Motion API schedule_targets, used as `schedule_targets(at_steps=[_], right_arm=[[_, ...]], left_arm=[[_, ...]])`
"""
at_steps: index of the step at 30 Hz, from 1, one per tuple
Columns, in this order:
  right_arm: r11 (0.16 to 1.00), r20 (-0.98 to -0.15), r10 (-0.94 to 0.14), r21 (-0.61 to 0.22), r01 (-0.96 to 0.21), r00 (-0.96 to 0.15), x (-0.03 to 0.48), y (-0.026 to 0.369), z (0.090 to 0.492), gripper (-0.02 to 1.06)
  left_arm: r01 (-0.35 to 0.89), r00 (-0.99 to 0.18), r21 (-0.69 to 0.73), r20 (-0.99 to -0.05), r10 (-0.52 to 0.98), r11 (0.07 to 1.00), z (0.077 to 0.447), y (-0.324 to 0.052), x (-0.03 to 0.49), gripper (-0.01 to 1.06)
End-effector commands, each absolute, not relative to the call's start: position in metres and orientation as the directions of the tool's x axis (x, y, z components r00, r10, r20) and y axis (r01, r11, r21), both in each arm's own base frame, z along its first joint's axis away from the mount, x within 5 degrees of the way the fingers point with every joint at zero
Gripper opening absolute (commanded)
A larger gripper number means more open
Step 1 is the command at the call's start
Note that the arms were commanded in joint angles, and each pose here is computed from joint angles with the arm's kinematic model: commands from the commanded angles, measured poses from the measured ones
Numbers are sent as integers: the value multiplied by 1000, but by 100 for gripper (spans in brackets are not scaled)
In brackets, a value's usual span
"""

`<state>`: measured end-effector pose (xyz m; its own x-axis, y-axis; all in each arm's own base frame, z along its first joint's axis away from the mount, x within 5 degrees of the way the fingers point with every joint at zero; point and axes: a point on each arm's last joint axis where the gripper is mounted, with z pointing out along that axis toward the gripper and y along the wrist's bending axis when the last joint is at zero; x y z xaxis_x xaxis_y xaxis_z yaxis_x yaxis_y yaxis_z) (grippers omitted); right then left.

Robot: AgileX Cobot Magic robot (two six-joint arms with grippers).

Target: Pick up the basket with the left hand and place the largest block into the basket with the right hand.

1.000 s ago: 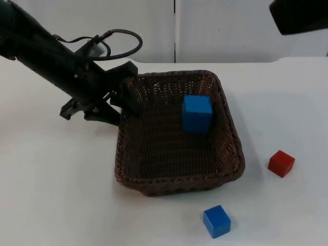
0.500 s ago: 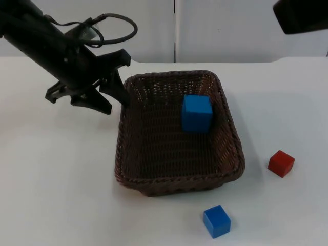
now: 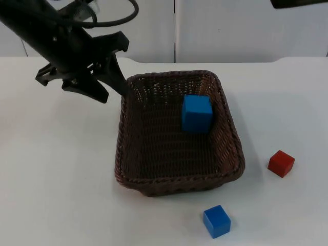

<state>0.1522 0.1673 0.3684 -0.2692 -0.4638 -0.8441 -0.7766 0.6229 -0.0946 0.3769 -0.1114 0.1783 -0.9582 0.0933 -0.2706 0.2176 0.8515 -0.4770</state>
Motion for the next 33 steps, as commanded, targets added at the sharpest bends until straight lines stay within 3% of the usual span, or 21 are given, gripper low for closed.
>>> schedule_targets(at_steps=[1,12,33], right_arm=[[620,-854,-457,-105,-778,-248,151,167,371,81],[618,-838,-475,-102,-779,-267,150,166,368,81],[647,-903,-362,-64,-760,-232,98,109,323,81]], left_arm=[[231,-953,-463,-287,101,856,183,-114,369,45],[235,-929,-426,-362,74,873,208,-103,316,45],[426,-684,-297,-724,90,854,305,-73,186,45]])
